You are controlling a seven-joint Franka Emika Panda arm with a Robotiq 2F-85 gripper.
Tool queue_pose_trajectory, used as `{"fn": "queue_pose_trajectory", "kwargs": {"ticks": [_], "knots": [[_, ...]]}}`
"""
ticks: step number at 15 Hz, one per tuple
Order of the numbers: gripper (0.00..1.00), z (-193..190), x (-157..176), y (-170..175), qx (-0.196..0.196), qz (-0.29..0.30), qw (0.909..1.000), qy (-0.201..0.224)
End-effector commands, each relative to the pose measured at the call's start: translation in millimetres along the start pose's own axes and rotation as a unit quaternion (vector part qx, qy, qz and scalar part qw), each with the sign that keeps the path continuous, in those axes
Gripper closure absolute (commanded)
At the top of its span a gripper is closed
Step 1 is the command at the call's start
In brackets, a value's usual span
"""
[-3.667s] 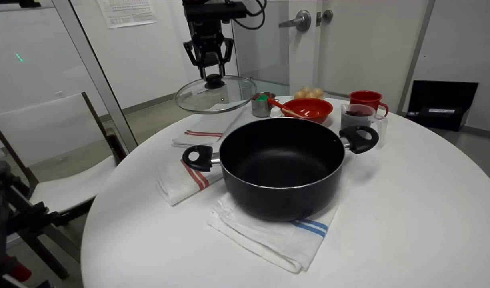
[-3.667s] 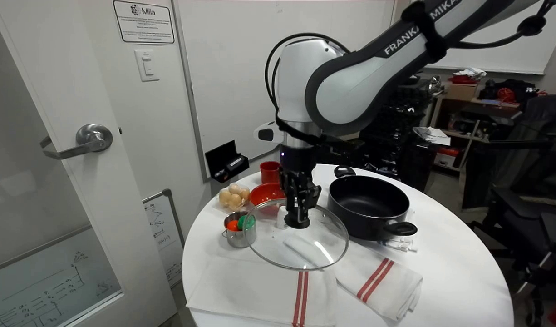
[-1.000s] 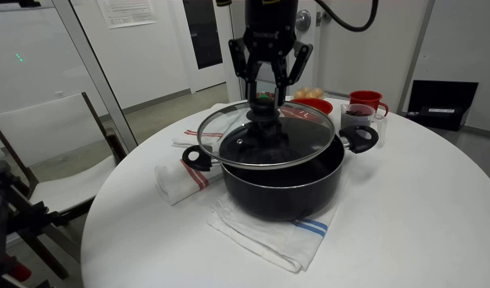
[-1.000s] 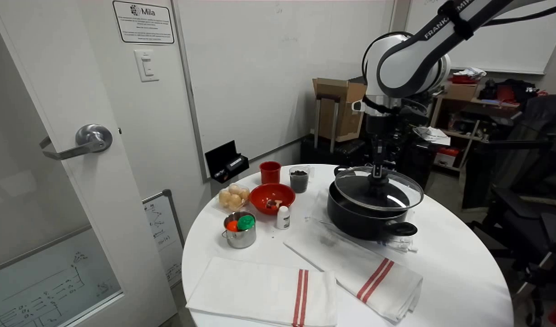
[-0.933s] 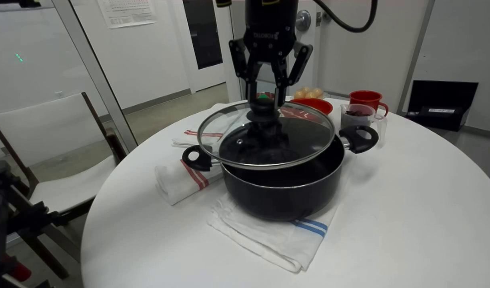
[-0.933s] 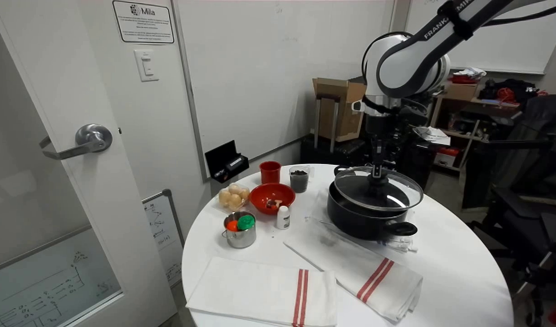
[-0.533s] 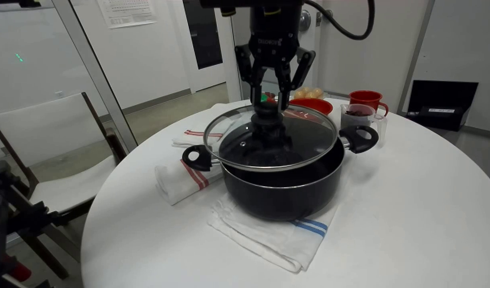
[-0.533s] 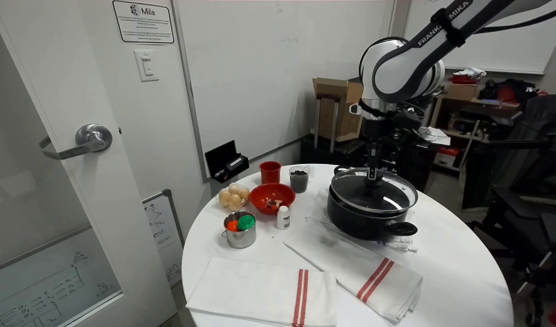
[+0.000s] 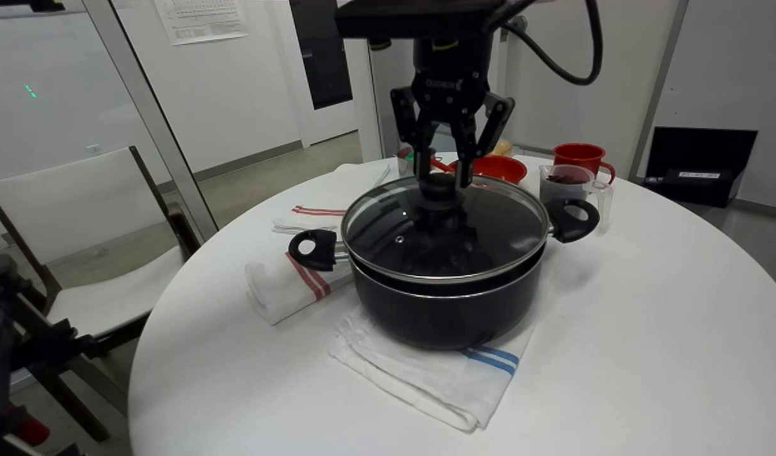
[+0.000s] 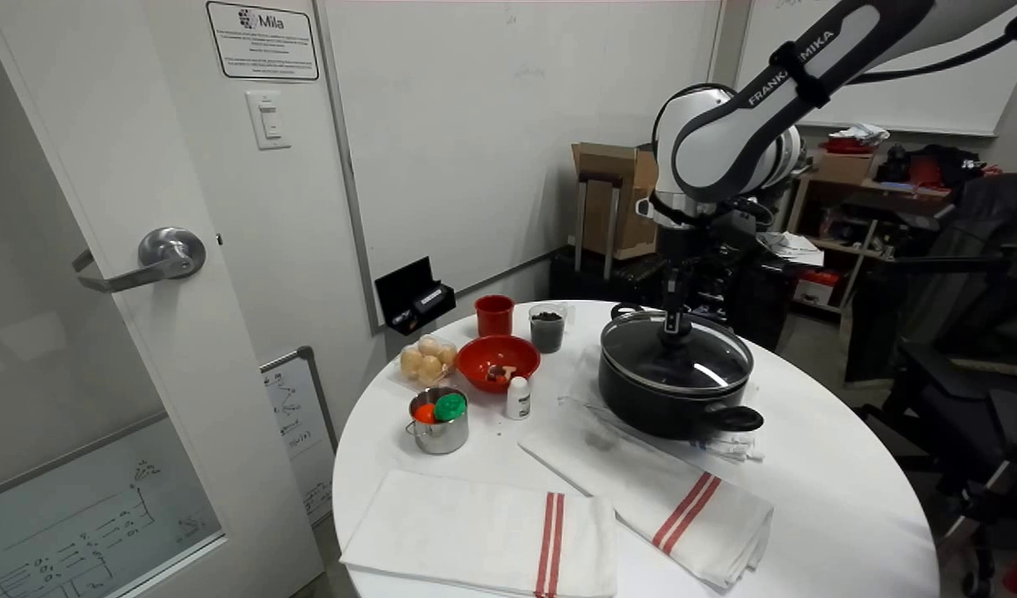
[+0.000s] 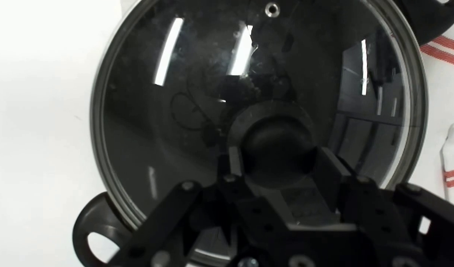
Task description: Place the lid on the pot
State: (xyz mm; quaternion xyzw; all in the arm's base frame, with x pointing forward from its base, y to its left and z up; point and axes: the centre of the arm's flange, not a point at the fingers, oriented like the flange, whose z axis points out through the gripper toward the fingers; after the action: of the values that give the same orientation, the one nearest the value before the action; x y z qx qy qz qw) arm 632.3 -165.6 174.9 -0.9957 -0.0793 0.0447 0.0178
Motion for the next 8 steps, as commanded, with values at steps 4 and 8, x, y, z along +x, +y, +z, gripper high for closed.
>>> {"fn": "queue_pose_trajectory", "kwargs": {"ticks": [4,8], "knots": [[0.75,-4.1,9.4,7.8,-0.011,0.020,0.9997,0.008],[0.75,-0.3,11.2,9.3,-0.011,0.024,0.9996,0.008]]}}
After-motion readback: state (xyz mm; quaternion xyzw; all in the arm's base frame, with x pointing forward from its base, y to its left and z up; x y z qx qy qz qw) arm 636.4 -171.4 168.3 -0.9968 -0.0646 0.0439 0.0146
